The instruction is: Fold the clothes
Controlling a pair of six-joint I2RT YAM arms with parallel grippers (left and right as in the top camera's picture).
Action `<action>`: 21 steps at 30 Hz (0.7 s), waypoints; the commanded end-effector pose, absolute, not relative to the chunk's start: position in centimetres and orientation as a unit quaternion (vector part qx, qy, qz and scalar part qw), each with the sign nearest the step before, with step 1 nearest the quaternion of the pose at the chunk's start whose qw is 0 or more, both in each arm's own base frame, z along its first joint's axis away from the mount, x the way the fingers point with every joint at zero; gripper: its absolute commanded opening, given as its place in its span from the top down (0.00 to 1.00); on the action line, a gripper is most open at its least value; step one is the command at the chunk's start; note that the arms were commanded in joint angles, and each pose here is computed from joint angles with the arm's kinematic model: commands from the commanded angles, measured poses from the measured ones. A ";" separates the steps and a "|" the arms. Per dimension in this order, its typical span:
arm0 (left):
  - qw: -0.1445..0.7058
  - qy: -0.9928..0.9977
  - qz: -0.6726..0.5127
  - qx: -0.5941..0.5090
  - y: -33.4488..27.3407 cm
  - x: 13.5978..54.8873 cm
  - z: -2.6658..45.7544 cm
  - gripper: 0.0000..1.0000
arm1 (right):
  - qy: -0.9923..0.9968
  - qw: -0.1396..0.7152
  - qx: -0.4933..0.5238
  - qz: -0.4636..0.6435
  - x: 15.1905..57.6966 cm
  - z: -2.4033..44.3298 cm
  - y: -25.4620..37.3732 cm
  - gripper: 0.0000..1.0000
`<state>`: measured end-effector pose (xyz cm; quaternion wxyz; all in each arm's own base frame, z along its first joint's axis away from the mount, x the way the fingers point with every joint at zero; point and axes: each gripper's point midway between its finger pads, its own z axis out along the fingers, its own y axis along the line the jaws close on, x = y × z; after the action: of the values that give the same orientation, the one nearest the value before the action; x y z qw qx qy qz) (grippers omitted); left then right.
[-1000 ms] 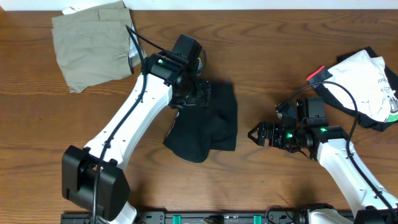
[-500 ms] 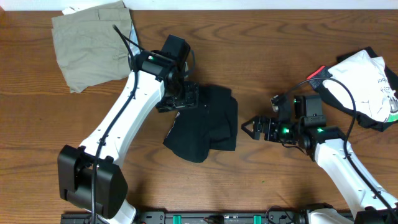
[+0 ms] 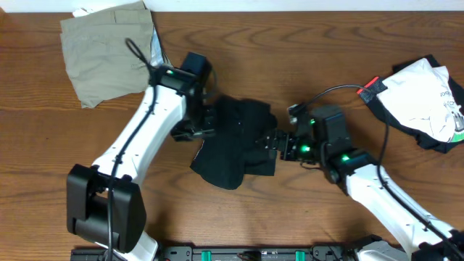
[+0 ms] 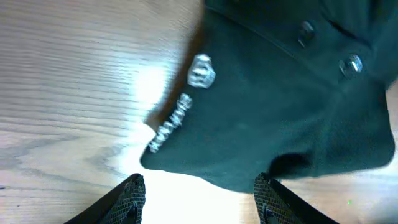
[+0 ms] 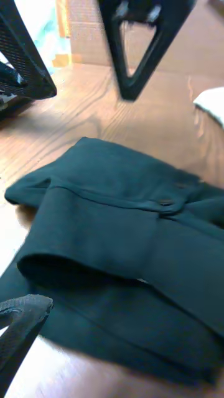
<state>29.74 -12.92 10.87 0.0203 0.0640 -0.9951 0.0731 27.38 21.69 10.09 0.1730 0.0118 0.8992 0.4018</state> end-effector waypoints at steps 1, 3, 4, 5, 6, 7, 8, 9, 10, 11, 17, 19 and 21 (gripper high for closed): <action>0.034 -0.989 0.099 0.100 -12.0 29.9 11.1 0.42 | 0.913 0.138 0.083 0.376 27.1 8.0 22.1 0.03; 0.045 -0.986 0.118 0.109 -12.1 29.7 11.2 0.42 | 0.916 0.117 0.114 0.367 26.8 6.9 22.4 0.03; 0.049 -0.985 0.124 0.110 -12.3 29.6 11.3 0.42 | 0.917 0.109 0.125 0.362 26.7 6.4 22.5 0.03; 0.052 -0.985 0.127 0.109 -12.4 29.5 11.2 0.42 | 0.920 0.104 0.131 0.354 26.6 5.9 22.5 0.03; 0.054 -0.985 0.126 0.107 -12.5 29.3 11.1 0.41 | 0.922 0.103 0.132 0.350 26.6 5.6 22.4 0.03; 0.056 -0.985 0.125 0.103 -12.6 29.1 11.0 0.41 | 0.923 0.102 0.133 0.347 26.6 5.3 22.4 0.03; 0.059 -0.986 0.123 0.100 -12.7 28.9 10.8 0.41 | 0.923 0.103 0.132 0.347 26.7 5.2 22.4 0.04; 0.060 -0.986 0.123 0.099 -12.8 28.8 10.6 0.41 | 0.923 0.108 0.126 0.348 26.9 5.2 22.5 0.06; 0.061 -0.986 0.123 0.097 -13.0 28.7 10.3 0.41 | 0.922 0.115 0.116 0.350 27.1 5.3 22.7 0.08; 0.060 -0.986 0.123 0.096 -13.0 28.6 10.0 0.41 | 0.922 0.126 0.099 0.352 27.4 5.4 22.8 0.10; 0.063 -0.986 0.122 0.097 -12.9 28.3 8.2 0.41 | 0.925 0.146 0.049 0.347 27.4 5.5 22.9 0.19; 0.062 -0.986 0.123 0.096 -12.9 28.2 7.7 0.41 | 0.925 0.156 0.027 0.345 27.5 5.6 22.9 0.19; 0.061 -0.986 0.123 0.097 -12.9 28.2 7.4 0.41 | 0.926 0.159 0.017 0.343 27.5 5.5 22.9 0.23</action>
<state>28.54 -12.84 7.79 0.0548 0.0925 -0.9869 0.1202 27.52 22.78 5.76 0.1452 0.0562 0.9226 0.3529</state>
